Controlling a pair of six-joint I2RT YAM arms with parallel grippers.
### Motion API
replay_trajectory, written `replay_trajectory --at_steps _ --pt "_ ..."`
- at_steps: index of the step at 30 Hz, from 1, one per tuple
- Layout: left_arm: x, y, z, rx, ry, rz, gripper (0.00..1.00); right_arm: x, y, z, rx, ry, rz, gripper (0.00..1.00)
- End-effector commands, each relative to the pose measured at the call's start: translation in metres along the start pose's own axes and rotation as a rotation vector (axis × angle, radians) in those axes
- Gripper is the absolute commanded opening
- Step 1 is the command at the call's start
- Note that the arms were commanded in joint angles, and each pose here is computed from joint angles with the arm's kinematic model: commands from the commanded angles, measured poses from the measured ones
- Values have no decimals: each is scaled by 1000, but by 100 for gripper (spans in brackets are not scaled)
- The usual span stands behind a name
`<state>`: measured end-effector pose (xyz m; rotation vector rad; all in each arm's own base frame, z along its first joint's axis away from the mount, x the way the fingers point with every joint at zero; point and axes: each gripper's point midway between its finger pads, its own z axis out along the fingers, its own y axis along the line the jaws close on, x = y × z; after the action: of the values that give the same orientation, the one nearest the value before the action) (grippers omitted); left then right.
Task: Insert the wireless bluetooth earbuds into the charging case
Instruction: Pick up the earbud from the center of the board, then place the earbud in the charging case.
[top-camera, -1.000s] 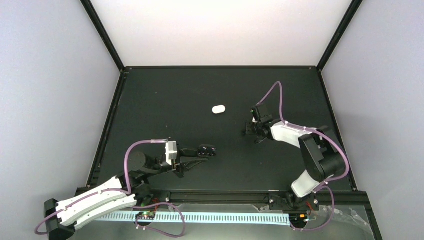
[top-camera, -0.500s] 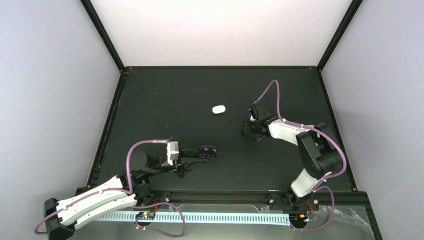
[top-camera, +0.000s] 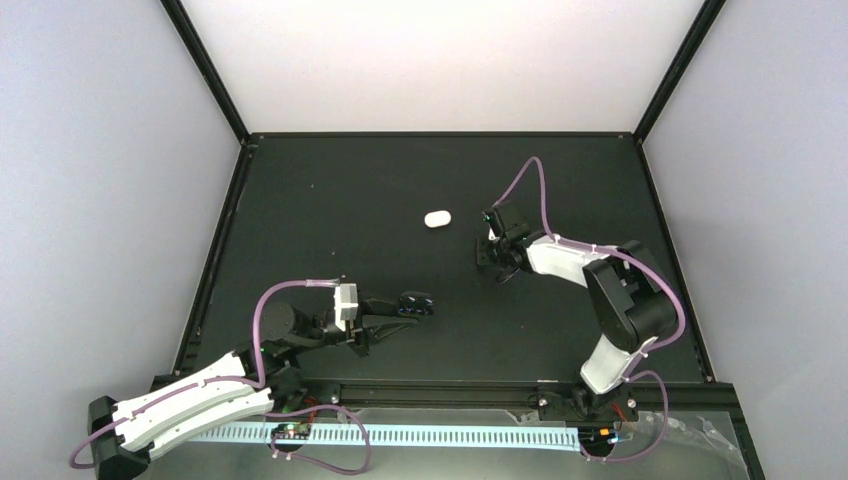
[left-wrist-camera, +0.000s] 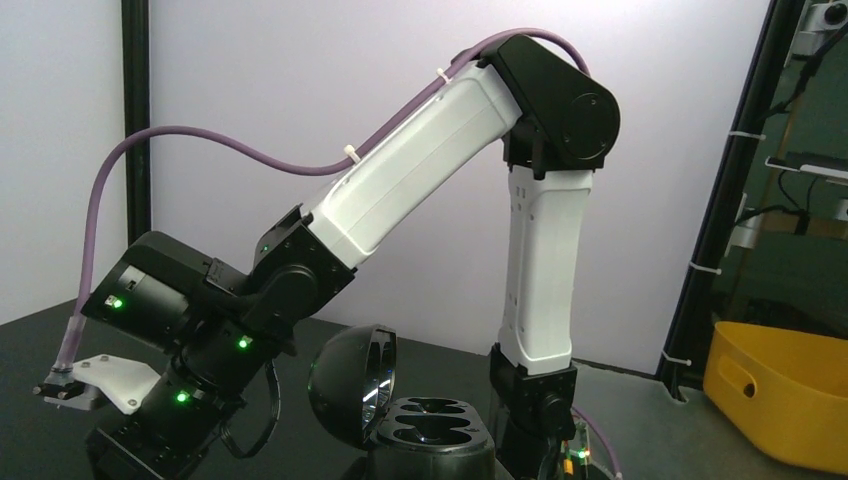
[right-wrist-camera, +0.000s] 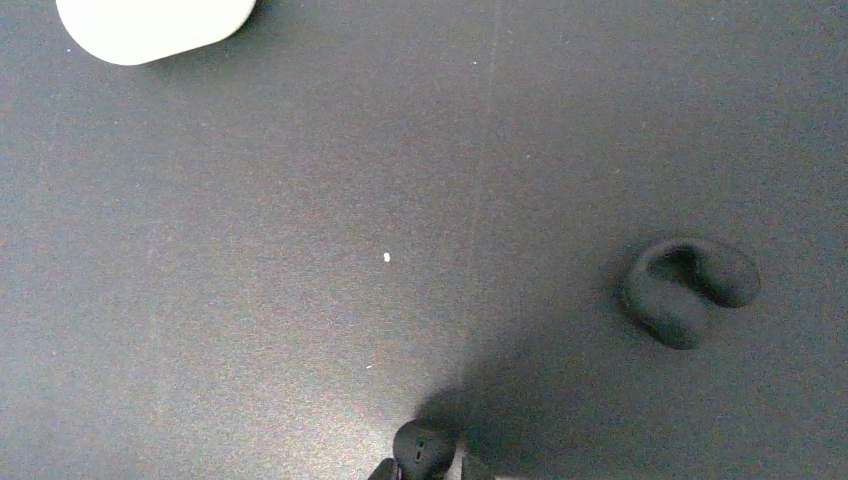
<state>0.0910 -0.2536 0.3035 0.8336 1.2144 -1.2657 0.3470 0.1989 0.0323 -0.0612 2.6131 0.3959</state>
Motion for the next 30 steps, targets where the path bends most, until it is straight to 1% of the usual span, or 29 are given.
replay_trajectory --at_steps 1,4,6,8,12,14,17,19,22,25,26,28,29,30 --pt "-23 -8 -1 27 -43 31 2 14 -8 5 34 47 -14 13" --pt "-23 -8 -2 25 -44 33 2 10 -6 -1 28 29 -13 7" --pt "-24 -8 -2 24 -44 33 2 5 -5 -9 22 6 -9 2" --pt "-25 -9 -2 25 -46 34 1 -2 -1 -23 10 -27 -9 1" --pt "-29 -11 -3 33 -51 39 2 -20 16 -74 -79 -129 -45 1" --pt "-32 -13 -2 41 -55 40 2 -27 31 -109 -165 -195 -98 1" --pt "-39 -19 -2 74 -68 51 2 -36 58 -181 -318 -331 -217 1" --pt "-44 -29 0 127 -80 67 2 -32 81 -235 -475 -416 -305 1" --pt "-53 -47 2 237 -94 76 2 -20 97 -308 -612 -531 -415 1" --pt "-62 -63 8 342 -74 75 2 5 102 -365 -694 -573 -528 1" --pt "-63 -69 10 382 -56 73 2 13 103 -379 -713 -568 -558 1" --pt "-68 -73 15 413 -27 66 2 26 102 -409 -728 -575 -613 1" --pt "-70 -74 17 419 -26 65 2 32 99 -417 -715 -560 -627 1" --pt "-72 -75 18 423 -31 65 2 33 96 -428 -695 -583 -641 1"
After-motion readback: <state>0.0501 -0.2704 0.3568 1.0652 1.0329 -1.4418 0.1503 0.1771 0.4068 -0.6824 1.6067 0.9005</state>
